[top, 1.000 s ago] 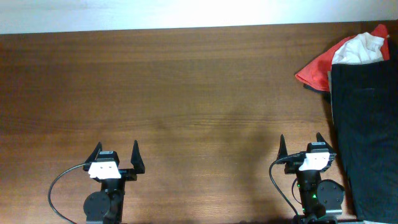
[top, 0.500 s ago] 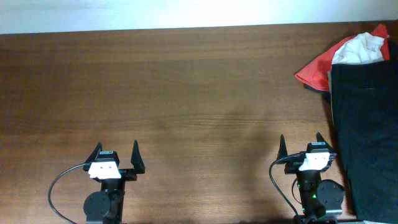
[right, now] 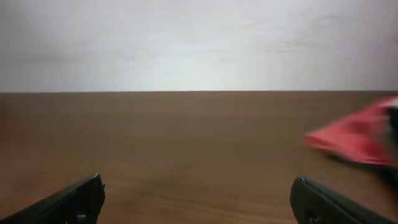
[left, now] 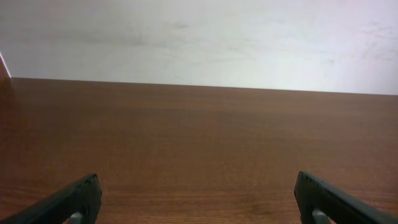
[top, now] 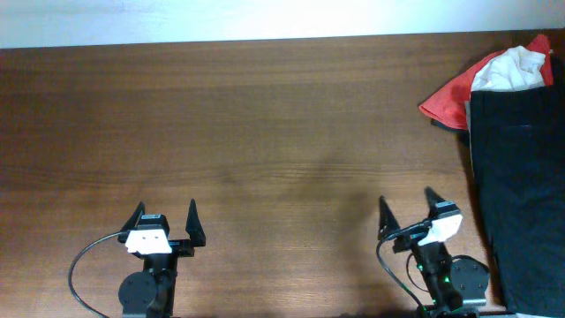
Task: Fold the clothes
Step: 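Reach the right gripper to the black trousers on the clothes pile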
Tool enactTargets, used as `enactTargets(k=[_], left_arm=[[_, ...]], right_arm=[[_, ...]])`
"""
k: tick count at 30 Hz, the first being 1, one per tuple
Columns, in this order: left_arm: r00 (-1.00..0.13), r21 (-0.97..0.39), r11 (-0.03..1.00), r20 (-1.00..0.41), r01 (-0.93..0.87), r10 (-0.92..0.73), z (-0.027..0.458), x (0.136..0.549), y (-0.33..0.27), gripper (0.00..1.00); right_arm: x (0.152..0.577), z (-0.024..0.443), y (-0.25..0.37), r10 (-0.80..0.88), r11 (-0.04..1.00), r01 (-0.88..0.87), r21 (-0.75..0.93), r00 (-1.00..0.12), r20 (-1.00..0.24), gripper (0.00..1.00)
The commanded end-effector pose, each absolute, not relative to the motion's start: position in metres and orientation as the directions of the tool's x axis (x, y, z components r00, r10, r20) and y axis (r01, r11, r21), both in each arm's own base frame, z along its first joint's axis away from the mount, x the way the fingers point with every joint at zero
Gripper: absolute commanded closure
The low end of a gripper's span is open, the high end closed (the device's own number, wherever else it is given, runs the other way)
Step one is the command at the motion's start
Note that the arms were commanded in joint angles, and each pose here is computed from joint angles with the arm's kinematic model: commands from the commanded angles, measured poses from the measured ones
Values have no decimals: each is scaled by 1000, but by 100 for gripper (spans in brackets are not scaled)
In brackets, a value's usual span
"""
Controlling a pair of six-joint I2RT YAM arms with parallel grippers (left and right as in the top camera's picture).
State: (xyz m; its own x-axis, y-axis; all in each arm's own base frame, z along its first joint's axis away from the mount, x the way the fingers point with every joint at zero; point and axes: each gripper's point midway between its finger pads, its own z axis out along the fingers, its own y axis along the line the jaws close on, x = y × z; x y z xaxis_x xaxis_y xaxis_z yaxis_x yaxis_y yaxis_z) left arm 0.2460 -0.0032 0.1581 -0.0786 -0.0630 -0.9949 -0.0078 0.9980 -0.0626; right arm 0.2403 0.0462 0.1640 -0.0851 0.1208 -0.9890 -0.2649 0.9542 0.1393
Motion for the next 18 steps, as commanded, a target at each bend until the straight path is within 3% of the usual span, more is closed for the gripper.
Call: enactTargets(k=[1,4,7,15,18], left_arm=[[-85,-44,999,-995,7,-43,155,246,-6,1],[-85,-44,999,-995,7,-43,155,246,-6,1],[-85,-44,999,-995,8,-43,155,246,-6,1],[-85,-44,999,-995,8,-43,155,246,-6,1],[-85,-44,999,-995,8,-43,155,246,-6,1]], right_arm=[[226,167,83,267,833,-450,322,-182,-946,1],[223,191,86,396,768,-479,425,-166,-903,1],[216,228,89,416,746,-556,366,-40,-909,1],[214,299,50,302,907,-379,184,279,-911,1],[216,326,38,250,941,-302,150,328,-911,1]])
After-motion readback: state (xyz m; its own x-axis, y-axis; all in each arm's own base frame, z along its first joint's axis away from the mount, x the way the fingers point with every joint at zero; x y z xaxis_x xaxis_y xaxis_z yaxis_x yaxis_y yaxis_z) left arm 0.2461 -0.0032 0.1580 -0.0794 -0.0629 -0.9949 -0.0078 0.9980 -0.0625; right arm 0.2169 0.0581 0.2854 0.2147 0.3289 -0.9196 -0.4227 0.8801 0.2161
